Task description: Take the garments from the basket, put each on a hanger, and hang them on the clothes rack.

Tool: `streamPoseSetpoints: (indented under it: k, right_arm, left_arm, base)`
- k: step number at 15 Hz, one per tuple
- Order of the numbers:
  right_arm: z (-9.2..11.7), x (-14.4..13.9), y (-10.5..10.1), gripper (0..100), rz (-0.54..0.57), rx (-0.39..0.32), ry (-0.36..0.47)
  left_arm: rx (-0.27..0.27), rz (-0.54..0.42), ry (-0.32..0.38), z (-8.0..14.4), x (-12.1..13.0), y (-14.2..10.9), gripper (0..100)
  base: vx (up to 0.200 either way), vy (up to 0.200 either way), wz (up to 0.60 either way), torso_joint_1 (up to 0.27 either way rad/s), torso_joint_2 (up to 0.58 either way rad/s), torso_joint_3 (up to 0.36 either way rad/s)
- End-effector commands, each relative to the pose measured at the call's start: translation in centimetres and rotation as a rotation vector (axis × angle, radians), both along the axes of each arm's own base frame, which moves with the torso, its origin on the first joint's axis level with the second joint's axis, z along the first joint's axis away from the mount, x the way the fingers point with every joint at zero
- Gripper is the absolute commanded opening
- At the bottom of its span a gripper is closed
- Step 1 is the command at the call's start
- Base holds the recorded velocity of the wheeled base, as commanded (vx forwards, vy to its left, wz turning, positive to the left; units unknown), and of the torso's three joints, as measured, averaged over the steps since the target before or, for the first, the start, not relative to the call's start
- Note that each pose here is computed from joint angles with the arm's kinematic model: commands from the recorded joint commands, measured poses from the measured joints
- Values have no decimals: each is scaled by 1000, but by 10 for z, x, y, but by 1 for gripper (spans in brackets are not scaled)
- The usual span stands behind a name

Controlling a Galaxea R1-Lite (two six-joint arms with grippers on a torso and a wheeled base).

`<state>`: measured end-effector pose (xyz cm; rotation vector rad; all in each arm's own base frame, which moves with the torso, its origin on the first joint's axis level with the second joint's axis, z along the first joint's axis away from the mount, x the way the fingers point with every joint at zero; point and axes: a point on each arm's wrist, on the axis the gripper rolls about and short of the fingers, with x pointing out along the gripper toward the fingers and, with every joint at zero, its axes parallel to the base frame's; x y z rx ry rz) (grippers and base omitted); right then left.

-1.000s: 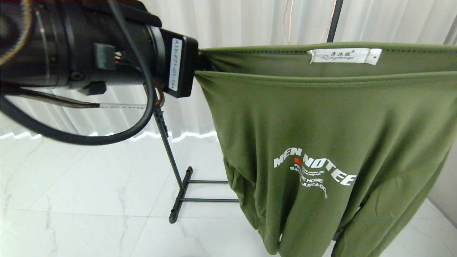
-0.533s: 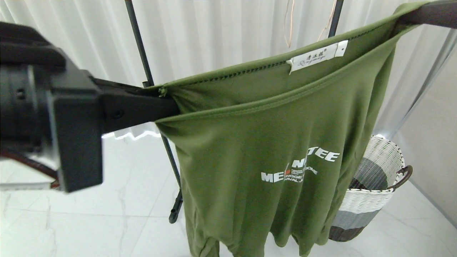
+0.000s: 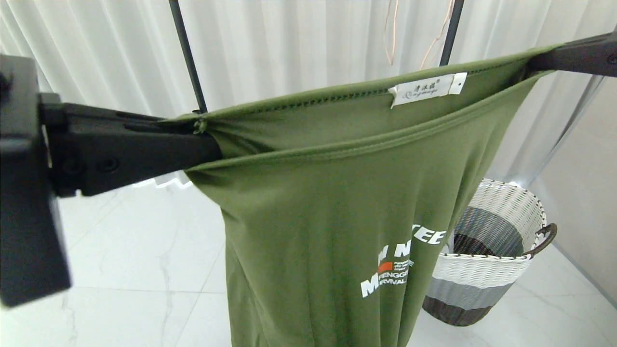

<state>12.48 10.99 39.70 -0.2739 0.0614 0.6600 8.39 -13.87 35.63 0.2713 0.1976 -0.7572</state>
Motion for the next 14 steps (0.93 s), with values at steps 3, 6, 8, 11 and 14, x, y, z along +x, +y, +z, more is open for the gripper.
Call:
streamPoseSetpoints:
  k: [3, 6, 8, 11, 14]
  right_arm:
    - [0, -28, -26, 0, -32, -14, 31]
    - [-7, -32, -29, 0, -28, -10, 44]
    - [-6, -33, -29, 0, -24, 0, 31]
    - [-6, -37, -29, 0, -3, 0, 33]
    - [-7, -37, -29, 0, -2, -3, 36]
  left_arm:
    - [-18, 145, -44, 21, 32, -28, 0]
    - [7, 153, -42, 11, 34, -33, 0]
    - [3, 150, -58, 14, 34, -33, 0]
    - [7, 168, -67, 14, 33, -31, 0]
    - [6, 174, -69, 14, 33, -31, 0]
  base:
    - [0, 0, 0, 0, 0, 0]
    - [0, 0, 0, 0, 0, 0]
    - [0, 0, 0, 0, 0, 0]
    - [0, 0, 0, 0, 0, 0]
    - [0, 0, 0, 0, 0, 0]
